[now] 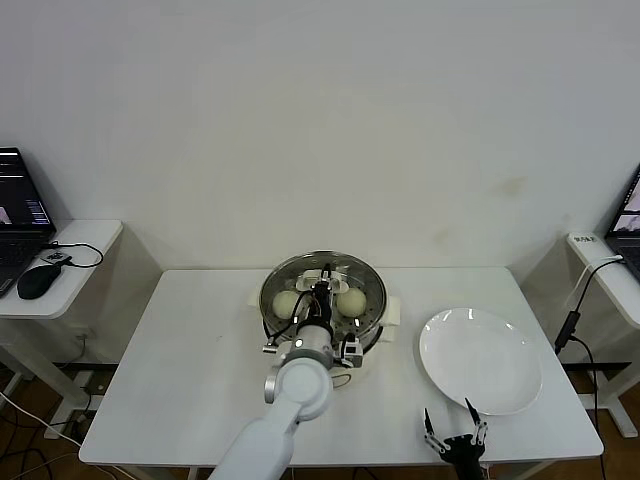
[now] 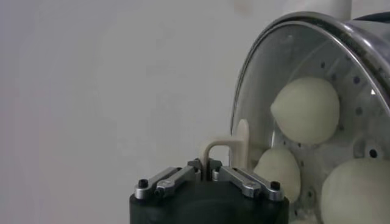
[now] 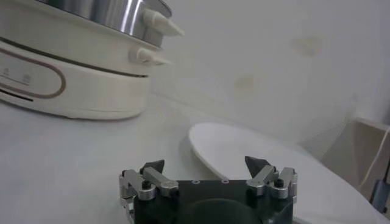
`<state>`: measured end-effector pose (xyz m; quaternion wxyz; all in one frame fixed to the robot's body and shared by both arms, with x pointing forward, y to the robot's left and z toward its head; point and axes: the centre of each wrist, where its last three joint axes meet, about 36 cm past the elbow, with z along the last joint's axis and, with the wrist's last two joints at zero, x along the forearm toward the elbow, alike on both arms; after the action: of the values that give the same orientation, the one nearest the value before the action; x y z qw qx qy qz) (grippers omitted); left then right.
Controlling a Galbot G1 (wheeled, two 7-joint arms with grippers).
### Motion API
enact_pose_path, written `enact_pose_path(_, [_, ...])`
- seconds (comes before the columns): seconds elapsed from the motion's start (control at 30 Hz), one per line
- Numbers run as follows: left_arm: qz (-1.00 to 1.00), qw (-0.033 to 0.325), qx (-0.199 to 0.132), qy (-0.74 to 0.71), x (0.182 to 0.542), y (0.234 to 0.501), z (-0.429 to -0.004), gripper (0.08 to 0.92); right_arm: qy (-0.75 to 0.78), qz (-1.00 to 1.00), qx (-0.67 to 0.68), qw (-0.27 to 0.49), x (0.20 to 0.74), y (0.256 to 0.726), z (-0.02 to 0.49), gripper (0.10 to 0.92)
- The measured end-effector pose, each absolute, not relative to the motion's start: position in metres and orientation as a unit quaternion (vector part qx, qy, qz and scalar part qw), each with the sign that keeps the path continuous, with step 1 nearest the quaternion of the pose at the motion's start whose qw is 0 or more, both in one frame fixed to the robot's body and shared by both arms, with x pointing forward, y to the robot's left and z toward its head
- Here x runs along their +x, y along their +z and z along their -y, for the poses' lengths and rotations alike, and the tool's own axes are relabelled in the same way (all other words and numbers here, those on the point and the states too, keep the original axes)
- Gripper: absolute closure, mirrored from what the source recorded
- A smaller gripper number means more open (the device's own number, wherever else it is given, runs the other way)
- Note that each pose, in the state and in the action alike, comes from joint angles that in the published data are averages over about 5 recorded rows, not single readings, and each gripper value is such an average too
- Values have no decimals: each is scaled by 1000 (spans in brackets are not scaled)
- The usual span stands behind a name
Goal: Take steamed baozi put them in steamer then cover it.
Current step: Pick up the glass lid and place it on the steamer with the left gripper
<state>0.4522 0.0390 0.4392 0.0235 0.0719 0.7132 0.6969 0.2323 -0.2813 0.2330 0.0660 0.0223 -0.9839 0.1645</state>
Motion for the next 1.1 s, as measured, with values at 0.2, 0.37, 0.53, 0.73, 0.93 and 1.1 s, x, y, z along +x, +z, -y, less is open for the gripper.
enact_pose_path(0.2, [-714, 23, 71, 696, 453, 437, -37, 862, 165, 984, 22, 66, 232, 233, 281, 200])
enact_pose_path(0.37, [-715, 23, 73, 695, 453, 435, -35, 862, 165, 984, 22, 67, 232, 233, 281, 199])
enact_pose_path(0.53, [-717, 24, 73, 693, 453, 434, -34, 862, 165, 984, 22, 66, 232, 232, 281, 200])
enact_pose_path(0.73, [-719, 28, 71, 691, 451, 434, -34, 810, 165, 984, 23, 67, 232, 232, 281, 200])
enact_pose_path(0.93, [-721, 33, 70, 689, 443, 435, -37, 642, 166, 984, 24, 67, 232, 232, 280, 199])
enact_pose_path(1.1, [-724, 37, 68, 685, 434, 436, -41, 494, 166, 983, 26, 68, 231, 232, 280, 200])
